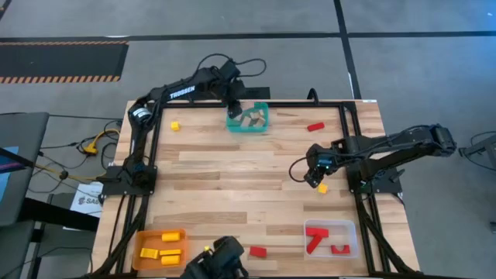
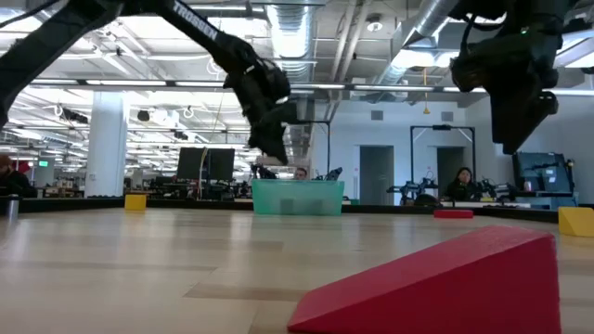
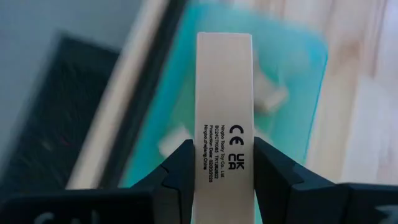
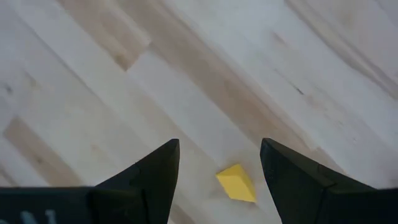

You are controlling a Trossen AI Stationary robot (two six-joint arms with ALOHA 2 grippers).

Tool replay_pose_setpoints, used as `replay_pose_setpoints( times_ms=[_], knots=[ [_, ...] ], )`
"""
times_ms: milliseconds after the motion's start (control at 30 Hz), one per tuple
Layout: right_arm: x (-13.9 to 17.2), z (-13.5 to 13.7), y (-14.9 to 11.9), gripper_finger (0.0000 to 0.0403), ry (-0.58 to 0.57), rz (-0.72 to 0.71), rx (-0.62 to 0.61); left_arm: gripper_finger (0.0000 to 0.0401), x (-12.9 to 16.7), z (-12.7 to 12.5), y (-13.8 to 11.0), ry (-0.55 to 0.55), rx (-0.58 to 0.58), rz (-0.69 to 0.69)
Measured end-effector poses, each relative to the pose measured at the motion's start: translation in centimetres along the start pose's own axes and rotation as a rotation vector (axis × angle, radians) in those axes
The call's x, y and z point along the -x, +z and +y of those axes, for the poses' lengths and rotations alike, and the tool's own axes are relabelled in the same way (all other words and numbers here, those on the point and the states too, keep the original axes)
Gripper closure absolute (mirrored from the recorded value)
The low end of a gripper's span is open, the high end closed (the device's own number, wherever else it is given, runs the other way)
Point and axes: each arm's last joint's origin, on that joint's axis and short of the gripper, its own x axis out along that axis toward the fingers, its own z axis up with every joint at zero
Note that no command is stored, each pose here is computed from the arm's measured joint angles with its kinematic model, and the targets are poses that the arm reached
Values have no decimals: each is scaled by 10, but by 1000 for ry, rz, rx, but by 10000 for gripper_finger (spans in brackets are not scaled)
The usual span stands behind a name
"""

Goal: Sort & place blocks by color
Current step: Put the light brown block into the blue bin, then put the red block into the transparent bin

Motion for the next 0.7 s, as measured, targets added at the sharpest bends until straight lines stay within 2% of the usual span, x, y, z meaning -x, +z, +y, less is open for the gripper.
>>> replay_pose_setpoints(
  times_ms=[133, 300, 567, 700],
  knots=[
    [0, -7, 6, 159, -22, -8, -65, 306, -19, 2, -11, -40, 30, 93],
    [-1, -21, 19, 159, -80, -50, -157, 295, -28, -6, -5, -55, 35, 68],
    [1, -52, 44, 159, -163, -145, -271, 120, -29, -19, 8, -15, 18, 20],
    [4, -72, 64, 159, -160, -243, -327, 77, -16, -18, 18, 29, 21, 15]
  ],
)
